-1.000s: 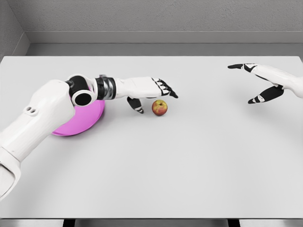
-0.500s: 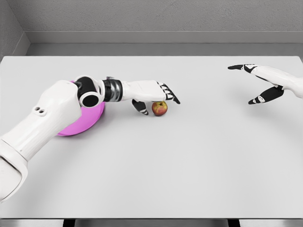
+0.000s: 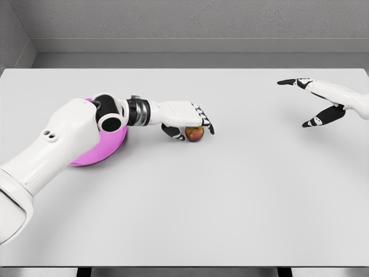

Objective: Put the apple on the plate with both arms

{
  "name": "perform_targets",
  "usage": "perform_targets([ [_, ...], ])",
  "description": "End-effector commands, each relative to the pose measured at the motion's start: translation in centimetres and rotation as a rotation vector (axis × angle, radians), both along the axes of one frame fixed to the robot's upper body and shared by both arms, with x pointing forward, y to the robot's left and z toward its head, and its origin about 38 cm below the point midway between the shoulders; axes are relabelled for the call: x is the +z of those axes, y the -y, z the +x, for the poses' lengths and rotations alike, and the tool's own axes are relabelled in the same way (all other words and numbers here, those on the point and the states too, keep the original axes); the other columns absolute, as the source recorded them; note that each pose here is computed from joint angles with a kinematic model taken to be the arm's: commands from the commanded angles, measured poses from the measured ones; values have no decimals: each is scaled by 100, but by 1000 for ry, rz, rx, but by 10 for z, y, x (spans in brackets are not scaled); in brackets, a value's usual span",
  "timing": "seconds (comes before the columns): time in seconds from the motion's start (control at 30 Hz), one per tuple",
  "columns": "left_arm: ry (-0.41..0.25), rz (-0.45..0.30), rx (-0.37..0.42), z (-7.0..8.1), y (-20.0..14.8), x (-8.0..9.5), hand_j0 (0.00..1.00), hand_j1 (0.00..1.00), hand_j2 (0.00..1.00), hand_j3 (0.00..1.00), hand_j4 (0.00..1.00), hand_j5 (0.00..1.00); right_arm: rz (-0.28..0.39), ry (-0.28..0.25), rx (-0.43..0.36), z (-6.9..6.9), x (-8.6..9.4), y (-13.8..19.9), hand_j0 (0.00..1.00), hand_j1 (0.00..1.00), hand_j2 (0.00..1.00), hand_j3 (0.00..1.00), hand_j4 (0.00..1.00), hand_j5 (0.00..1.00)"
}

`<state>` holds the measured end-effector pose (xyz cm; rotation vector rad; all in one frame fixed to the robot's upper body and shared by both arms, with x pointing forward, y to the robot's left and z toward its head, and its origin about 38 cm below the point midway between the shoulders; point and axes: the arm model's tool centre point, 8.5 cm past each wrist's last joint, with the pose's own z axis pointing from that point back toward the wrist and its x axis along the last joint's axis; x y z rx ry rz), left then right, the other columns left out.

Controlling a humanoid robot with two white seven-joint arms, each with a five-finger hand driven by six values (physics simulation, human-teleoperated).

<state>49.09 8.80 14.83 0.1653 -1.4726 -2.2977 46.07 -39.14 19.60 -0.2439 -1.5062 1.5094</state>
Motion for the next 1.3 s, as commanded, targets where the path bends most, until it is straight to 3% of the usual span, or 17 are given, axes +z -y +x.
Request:
perform_targets([
  [0.0,-6,1,-1,-1,0,-2,76,76,76,76,76,76,7,0,-3,0,1,0,100,100,100,100,100,100],
  [0.17,-9,5,-8,-3,3,-4,76,76,76,76,76,76,8,-1,-4,0,1,1,100,100,100,100,100,100],
  [0.47,-8,38,-19,-5,2,-8,55,55,55,55,55,55,8,-2,-5,0,0,1,100,100,100,100,100,100],
  [0.8,2,27,-6,-1,-6,1,44,44,44,44,44,44,8,-4,-7,0,-1,2,100,100,100,100,100,100],
  [0.9,-4,-33,33,4,-38,24,35,35,35,35,35,35,8,-5,-8,0,-1,2,100,100,100,100,100,100],
  [0.97,25,-76,31,-9,-79,57,35,35,35,35,35,35,8,-5,-8,0,-1,2,100,100,100,100,100,100],
  [1.0,36,-72,45,-13,-97,65,35,35,35,35,35,35,8,-4,-7,0,-1,2,100,100,100,100,100,100],
  [1.07,40,-74,138,-10,-146,77,35,35,35,35,35,35,6,-4,-8,0,-1,2,100,100,100,100,100,100],
  [1.13,46,-49,215,-7,-182,79,35,35,35,35,35,35,6,-4,-9,0,0,3,100,100,100,100,100,100],
  [1.27,10,2,354,-1,-235,64,36,36,36,36,36,36,6,-4,-8,0,-1,2,100,100,100,100,100,100],
])
